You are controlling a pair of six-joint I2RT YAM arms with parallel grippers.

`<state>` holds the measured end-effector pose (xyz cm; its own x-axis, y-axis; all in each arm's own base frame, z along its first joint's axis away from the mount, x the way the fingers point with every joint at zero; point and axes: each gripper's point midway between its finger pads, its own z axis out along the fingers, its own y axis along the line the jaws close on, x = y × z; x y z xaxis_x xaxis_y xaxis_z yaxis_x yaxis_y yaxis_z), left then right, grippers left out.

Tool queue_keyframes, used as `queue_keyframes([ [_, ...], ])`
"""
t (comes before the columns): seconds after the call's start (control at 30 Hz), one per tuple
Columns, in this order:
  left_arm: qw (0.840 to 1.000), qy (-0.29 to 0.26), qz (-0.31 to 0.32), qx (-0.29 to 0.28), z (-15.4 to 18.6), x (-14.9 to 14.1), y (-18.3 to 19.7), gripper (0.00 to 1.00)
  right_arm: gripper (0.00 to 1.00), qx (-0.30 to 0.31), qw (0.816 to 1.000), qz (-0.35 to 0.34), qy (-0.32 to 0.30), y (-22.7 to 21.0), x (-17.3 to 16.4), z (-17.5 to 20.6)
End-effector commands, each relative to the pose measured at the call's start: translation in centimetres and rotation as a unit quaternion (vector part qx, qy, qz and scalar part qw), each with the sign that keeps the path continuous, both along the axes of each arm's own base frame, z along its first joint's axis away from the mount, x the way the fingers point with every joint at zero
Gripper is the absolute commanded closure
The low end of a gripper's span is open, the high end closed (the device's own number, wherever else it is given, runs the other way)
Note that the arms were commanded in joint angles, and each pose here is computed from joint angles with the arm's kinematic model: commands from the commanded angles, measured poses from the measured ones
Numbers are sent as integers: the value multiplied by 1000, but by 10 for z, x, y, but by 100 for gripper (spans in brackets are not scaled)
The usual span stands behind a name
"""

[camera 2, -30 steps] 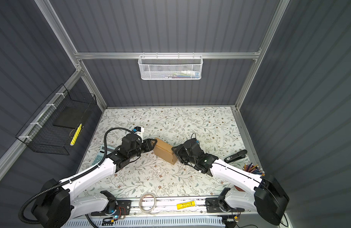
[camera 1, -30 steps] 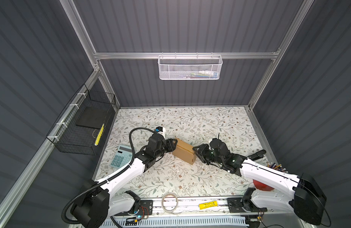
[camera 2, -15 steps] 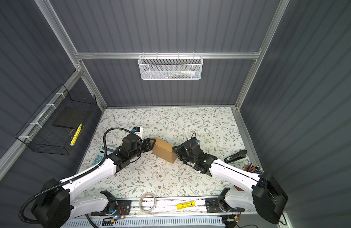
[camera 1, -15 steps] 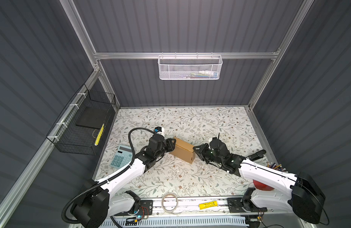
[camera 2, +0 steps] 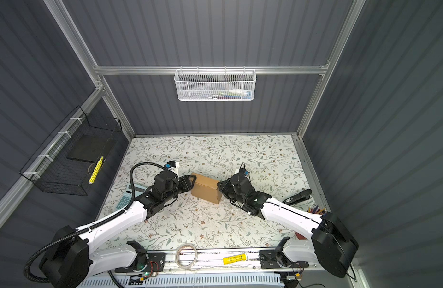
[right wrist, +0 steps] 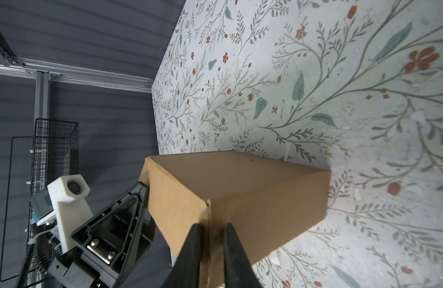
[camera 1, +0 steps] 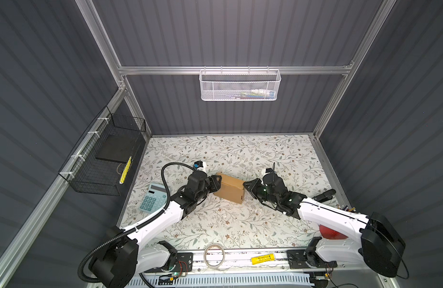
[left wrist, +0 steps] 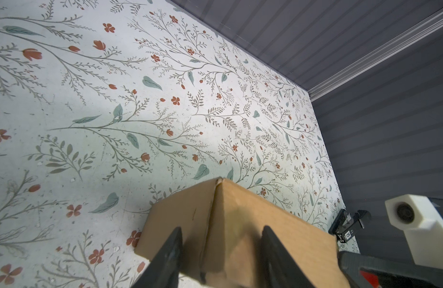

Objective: Assemble paper box
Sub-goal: Fold and tuck the lid into the gap.

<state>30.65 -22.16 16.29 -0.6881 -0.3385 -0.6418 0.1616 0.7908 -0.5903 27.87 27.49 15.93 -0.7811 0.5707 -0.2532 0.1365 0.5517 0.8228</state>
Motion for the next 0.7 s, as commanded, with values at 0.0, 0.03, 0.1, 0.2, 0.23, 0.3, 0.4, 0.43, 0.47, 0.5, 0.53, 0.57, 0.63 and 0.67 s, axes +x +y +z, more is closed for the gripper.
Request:
queue_keyframes([
  [0.0, 998, 39, -35, 27, -14, -18, -3, 46, 81, -90, 995, 28, 36, -14, -13, -37],
  [0.03, 998, 38, -37, 30, -12, -18, -2, 46, 81, -95, 994, 30, 34, -14, -12, -35],
  [0.1, 998, 36, -40, 30, -7, -16, -1, 45, 81, -102, 994, 33, 31, -15, -11, -34],
  [0.2, 998, 29, -40, 26, 1, -14, 1, 44, 82, -109, 993, 35, 29, -16, -10, -32],
  [0.23, 999, 26, -40, 24, 4, -13, 2, 43, 82, -110, 993, 36, 29, -16, -10, -31],
  [0.3, 999, 20, -43, 20, 11, -12, 2, 43, 82, -116, 992, 38, 28, -16, -10, -31],
  [0.4, 999, 11, -49, 18, 22, -11, 3, 42, 82, -119, 992, 40, 26, -16, -9, -29],
  [0.43, 998, 9, -51, 17, 25, -11, 4, 42, 82, -120, 992, 41, 27, -15, -9, -29],
  [0.47, 998, 7, -55, 17, 28, -11, 5, 41, 82, -121, 992, 41, 26, -15, -8, -28],
  [0.5, 998, 6, -58, 17, 29, -11, 5, 41, 82, -121, 991, 41, 27, -15, -8, -28],
  [0.53, 998, 5, -60, 17, 32, -10, 7, 41, 82, -121, 991, 41, 27, -14, -8, -28],
  [0.57, 998, 5, -63, 17, 33, -10, 8, 41, 82, -121, 991, 42, 27, -14, -7, -28],
  [0.63, 998, 7, -68, 15, 35, -9, 9, 41, 82, -121, 991, 41, 28, -14, -7, -28],
  [0.67, 997, 7, -72, 15, 36, -9, 10, 42, 81, -121, 991, 41, 28, -13, -7, -28],
])
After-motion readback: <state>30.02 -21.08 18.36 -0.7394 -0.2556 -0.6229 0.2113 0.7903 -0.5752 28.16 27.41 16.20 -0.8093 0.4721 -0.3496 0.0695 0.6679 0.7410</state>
